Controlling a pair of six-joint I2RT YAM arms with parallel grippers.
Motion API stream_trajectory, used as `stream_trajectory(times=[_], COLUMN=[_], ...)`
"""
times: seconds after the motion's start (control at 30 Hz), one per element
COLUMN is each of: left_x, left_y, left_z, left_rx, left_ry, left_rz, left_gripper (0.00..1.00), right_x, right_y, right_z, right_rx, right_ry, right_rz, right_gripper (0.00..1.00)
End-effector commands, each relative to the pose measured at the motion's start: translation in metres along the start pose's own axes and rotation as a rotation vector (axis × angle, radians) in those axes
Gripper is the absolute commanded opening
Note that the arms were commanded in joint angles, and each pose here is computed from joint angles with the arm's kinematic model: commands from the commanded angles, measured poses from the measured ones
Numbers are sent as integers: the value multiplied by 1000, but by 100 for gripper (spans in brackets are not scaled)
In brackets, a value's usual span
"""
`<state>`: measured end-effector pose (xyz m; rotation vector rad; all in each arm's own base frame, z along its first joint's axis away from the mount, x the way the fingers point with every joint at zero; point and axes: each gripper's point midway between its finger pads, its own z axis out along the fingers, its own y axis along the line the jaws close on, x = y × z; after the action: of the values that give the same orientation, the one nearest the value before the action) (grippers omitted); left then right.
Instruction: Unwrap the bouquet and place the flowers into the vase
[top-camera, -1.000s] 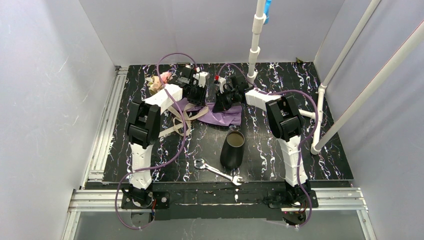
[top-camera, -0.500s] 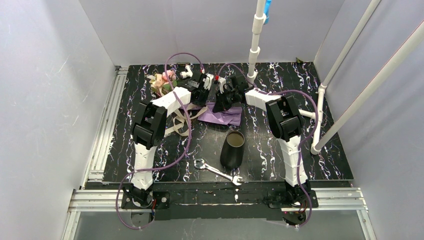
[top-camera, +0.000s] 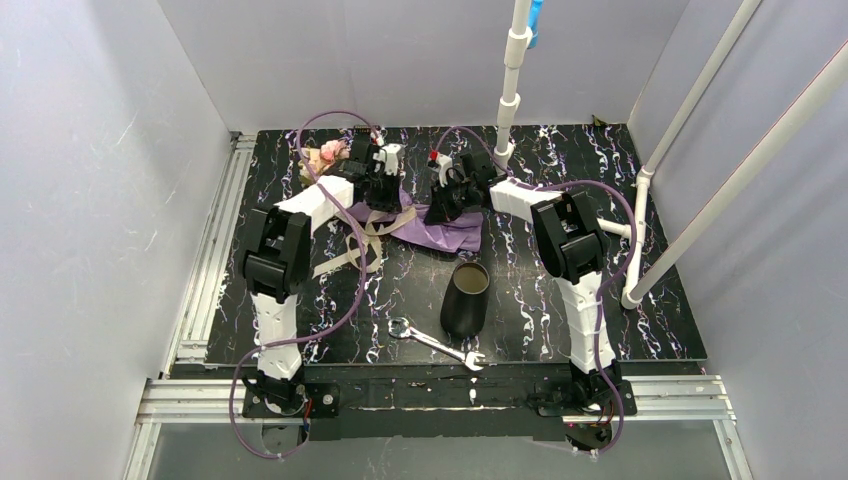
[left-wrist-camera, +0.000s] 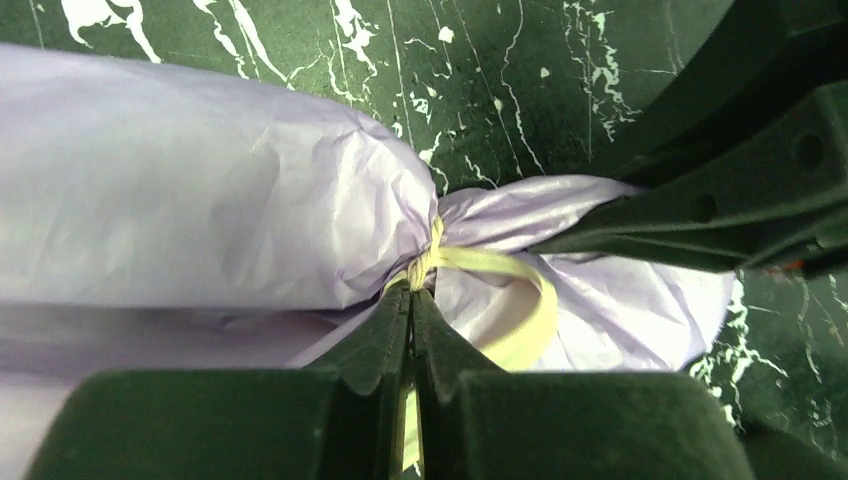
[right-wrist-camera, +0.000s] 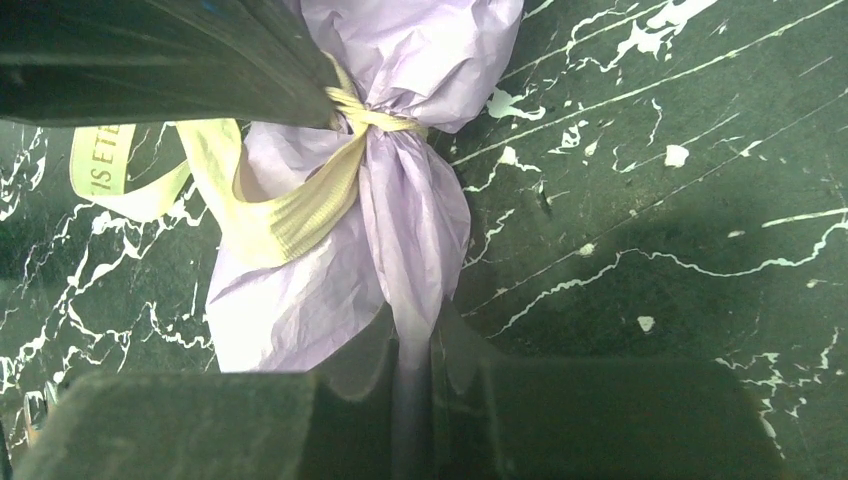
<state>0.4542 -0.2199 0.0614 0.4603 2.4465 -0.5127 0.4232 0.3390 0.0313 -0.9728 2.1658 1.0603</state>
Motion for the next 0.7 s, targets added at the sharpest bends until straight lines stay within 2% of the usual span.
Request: stream_trajectory(times=[0.0,0.27,0.37,0.47,0.6,0.67], left_x=[-69,-72,-64,-53,-39,-34], left_y=[6,-1,-10,-20,-29,-30], left_z=[-69,-102,-103,-89,-63,-51], left_rx=[52,135,188,183,125,92], left_ry=[-241,-292,-265,-188,-103,-75], left_rz=[18,58,122,123,116,116], left_gripper=[0,0,0,0,26,32], right_x=[80,78,77,76,75,76], right_y=[-37,-38,-36,-35,-34,-33], right_z=[-9,-8,-7,-6,-5,-5], right_rx=[175,182,169,157,149,145], right_ry=[199,191,186,182,182,184], right_rz=[171,167,167,165,164,162], right_gripper=[1,1,1,1,1,1])
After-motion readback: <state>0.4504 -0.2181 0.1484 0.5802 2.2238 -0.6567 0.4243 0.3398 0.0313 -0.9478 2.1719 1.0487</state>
